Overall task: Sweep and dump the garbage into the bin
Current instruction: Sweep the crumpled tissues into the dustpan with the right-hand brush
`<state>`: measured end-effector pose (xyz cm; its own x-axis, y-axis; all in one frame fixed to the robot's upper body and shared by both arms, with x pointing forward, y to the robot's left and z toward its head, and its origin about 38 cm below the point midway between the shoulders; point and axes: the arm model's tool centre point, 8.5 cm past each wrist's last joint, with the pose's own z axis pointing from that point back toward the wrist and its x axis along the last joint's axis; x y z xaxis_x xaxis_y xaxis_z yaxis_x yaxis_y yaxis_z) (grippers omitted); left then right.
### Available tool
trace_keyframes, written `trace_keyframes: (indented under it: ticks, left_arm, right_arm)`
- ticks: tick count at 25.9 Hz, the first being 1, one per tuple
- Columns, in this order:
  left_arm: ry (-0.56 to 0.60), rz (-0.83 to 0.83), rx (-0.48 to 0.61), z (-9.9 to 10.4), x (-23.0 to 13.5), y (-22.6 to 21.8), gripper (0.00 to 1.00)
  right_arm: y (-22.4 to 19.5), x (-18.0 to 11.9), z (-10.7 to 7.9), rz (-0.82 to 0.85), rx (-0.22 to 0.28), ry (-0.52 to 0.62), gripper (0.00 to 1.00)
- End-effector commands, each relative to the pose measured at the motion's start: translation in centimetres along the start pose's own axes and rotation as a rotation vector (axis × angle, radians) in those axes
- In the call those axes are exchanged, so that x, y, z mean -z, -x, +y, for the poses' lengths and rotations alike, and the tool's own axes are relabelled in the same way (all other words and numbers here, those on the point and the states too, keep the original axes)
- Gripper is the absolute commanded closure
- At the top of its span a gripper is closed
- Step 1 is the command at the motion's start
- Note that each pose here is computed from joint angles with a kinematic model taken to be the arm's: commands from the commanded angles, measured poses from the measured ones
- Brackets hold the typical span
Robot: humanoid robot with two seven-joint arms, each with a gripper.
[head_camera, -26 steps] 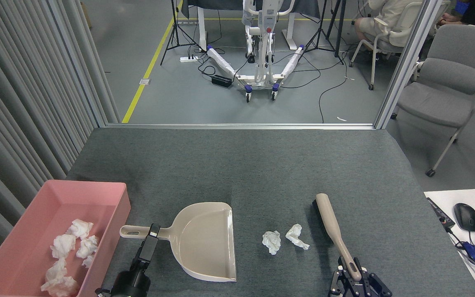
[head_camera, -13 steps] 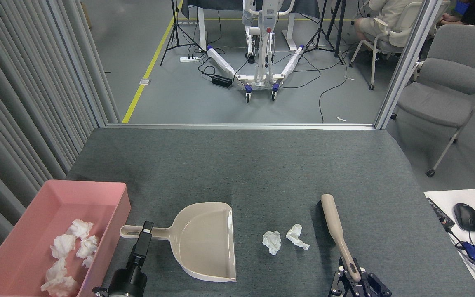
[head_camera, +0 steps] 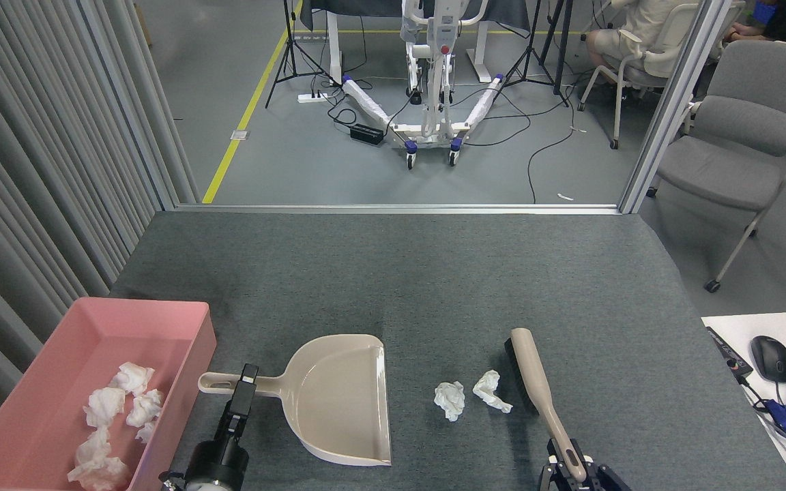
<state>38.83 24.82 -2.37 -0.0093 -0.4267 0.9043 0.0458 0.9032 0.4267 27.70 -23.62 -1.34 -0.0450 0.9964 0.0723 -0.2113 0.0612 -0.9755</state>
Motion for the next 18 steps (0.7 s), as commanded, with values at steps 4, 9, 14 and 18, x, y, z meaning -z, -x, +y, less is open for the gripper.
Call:
trace_keyframes:
  ticks: [4, 9, 14, 18]
  left_arm:
    - [-0.001, -0.007, 0.003, 0.0, 0.2, -0.2, 0.42]
    - [0.003, -0.017, 0.005, 0.0, 0.1, 0.1, 0.53]
    - [0.004, -0.017, 0.007, 0.1, 0.1, 0.2, 0.58]
    - [0.007, -0.034, 0.007, 0.0, 0.0, 0.0, 0.76]
  right_arm:
    - [-0.4, -1.0, 0.9, -0.008, 0.014, -0.029, 1.00]
    - [-5.9, -0.7, 1.3, -0.105, 0.071, -0.044, 1.00]
    - [-12.2, 1.0, 0.2, -0.207, 0.118, -0.049, 1.00]
    - [-18.8, 2.4, -1.7, -0.284, 0.148, -0.020, 1.00]
